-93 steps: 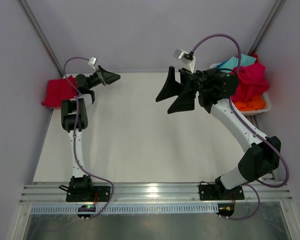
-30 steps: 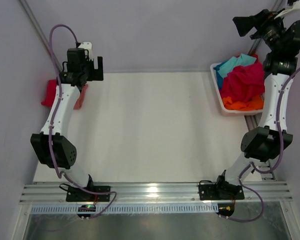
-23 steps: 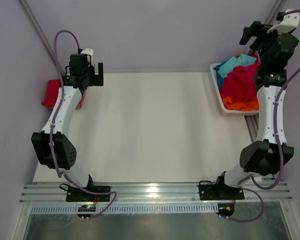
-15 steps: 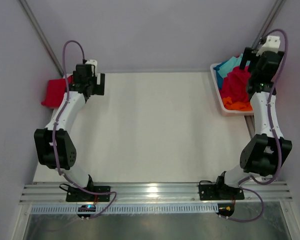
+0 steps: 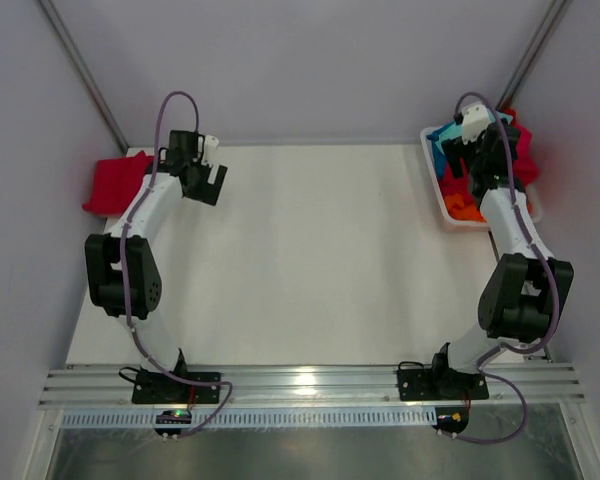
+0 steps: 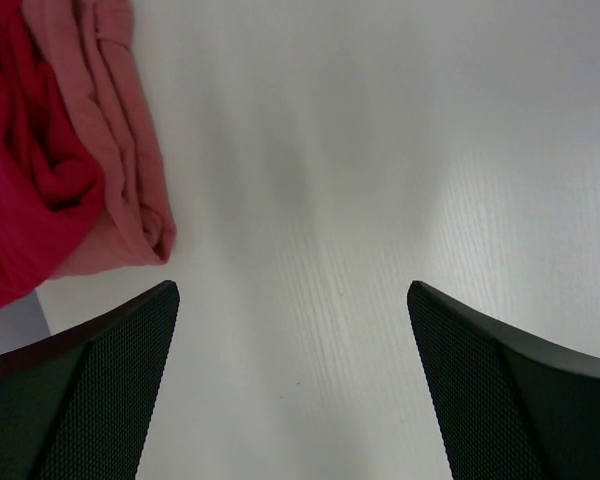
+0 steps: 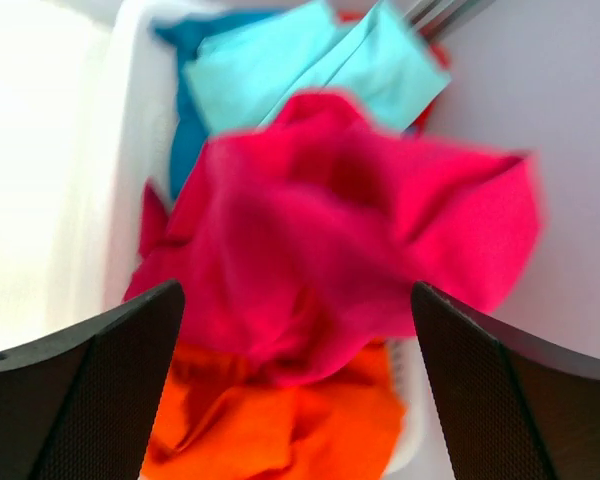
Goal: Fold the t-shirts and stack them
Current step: Grab crumpled tshirt from bin with the right arm
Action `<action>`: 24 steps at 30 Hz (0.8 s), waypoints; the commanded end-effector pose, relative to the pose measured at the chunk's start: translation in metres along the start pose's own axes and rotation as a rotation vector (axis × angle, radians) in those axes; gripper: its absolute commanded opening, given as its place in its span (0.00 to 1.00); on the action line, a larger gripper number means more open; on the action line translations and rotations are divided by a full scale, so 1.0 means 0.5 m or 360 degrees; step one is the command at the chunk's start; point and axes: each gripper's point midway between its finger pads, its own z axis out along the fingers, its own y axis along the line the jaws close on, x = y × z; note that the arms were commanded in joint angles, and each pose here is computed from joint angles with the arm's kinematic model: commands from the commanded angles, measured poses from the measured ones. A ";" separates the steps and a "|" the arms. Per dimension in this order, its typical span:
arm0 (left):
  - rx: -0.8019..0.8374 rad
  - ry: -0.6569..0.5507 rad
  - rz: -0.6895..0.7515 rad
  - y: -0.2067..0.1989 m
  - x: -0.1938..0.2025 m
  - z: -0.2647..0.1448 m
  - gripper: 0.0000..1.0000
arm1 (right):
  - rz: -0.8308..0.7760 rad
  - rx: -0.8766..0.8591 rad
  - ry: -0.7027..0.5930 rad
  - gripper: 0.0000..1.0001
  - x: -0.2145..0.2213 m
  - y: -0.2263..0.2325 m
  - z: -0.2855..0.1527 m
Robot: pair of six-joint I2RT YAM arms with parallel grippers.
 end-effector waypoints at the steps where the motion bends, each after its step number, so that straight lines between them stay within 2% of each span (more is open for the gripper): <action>1: 0.0243 0.0171 -0.0051 -0.048 0.021 -0.039 0.96 | 0.0069 -0.0116 0.0186 0.97 -0.018 -0.026 -0.010; 2: 0.0287 0.0183 -0.0063 -0.059 0.025 -0.045 0.88 | 0.0098 -0.0101 0.0170 0.95 -0.035 -0.036 -0.013; 3: 0.0394 0.0217 -0.0057 -0.081 0.035 -0.055 0.83 | 0.0105 -0.0164 0.0230 0.90 -0.023 -0.022 -0.019; 4: 0.0410 0.0204 -0.0057 -0.081 0.023 -0.064 0.74 | 0.0108 -0.0233 0.0271 0.85 -0.020 -0.009 -0.026; 5: 0.0438 0.0227 -0.0054 -0.087 0.023 -0.068 0.42 | 0.0055 -0.0292 0.0210 0.74 -0.069 -0.027 -0.038; 6: 0.0464 0.0239 -0.0039 -0.090 0.019 -0.075 0.34 | 0.0016 -0.0431 0.0324 0.50 -0.050 -0.004 -0.063; 7: 0.0481 0.0248 -0.0026 -0.087 0.007 -0.093 0.20 | -0.0012 -0.0446 0.0357 0.44 -0.049 -0.010 -0.061; 9: 0.0526 0.0263 0.0039 -0.089 0.002 -0.094 0.11 | -0.0070 -0.0413 0.0314 0.34 -0.080 -0.048 -0.075; 10: 0.0522 0.0266 0.0064 -0.085 -0.001 -0.096 0.11 | -0.0091 -0.0414 0.0279 0.33 -0.089 -0.055 -0.079; 11: 0.0503 0.0227 0.0096 -0.079 -0.016 -0.099 0.16 | -0.0109 -0.0402 0.0265 0.33 -0.091 -0.058 -0.080; 12: 0.0475 0.0206 0.0126 -0.073 -0.023 -0.099 0.28 | -0.0064 -0.0362 0.0225 0.33 -0.106 -0.067 -0.081; 13: 0.0442 0.0162 0.0133 -0.067 -0.036 -0.099 0.59 | -0.0022 -0.0379 0.0206 0.60 -0.112 -0.062 -0.085; 14: 0.0423 0.0144 0.0133 -0.063 -0.040 -0.101 0.82 | 0.0013 -0.0393 0.0170 0.89 -0.128 -0.061 -0.094; 15: 0.0402 0.0122 0.0135 -0.060 -0.047 -0.109 0.99 | 0.0086 -0.0411 0.0172 0.99 -0.131 -0.053 -0.102; 16: 0.0386 0.0116 0.0149 -0.062 -0.051 -0.112 0.99 | 0.0112 -0.0434 0.0172 0.97 -0.130 -0.045 -0.105; 17: 0.0374 0.0113 0.0164 -0.060 -0.053 -0.116 0.99 | 0.0120 -0.0494 0.0141 0.82 -0.136 -0.032 -0.114; 18: 0.0400 0.0099 0.0183 -0.070 -0.058 -0.122 0.98 | 0.0119 -0.0526 0.0158 0.44 -0.124 -0.018 -0.117; 19: 0.0433 0.0087 0.0178 -0.079 -0.060 -0.125 0.94 | 0.0148 -0.0529 0.0174 0.27 -0.112 -0.010 -0.109; 20: 0.0465 0.0075 0.0178 -0.085 -0.061 -0.129 0.87 | 0.0174 -0.0460 0.0208 0.16 -0.100 -0.019 -0.106; 21: 0.0496 0.0067 0.0173 -0.092 -0.060 -0.134 0.60 | 0.0201 -0.0414 0.0216 0.07 -0.094 -0.023 -0.096; 22: 0.0504 0.0055 0.0172 -0.096 -0.061 -0.136 0.34 | 0.0240 -0.0397 0.0261 0.03 -0.078 -0.019 -0.094; 23: 0.0518 0.0054 0.0134 -0.103 -0.060 -0.136 0.03 | 0.0244 -0.0399 0.0289 0.03 -0.068 -0.015 -0.092; 24: 0.0555 0.0032 0.0104 -0.114 -0.064 -0.135 0.00 | 0.0239 -0.0415 0.0315 0.03 -0.058 -0.009 -0.093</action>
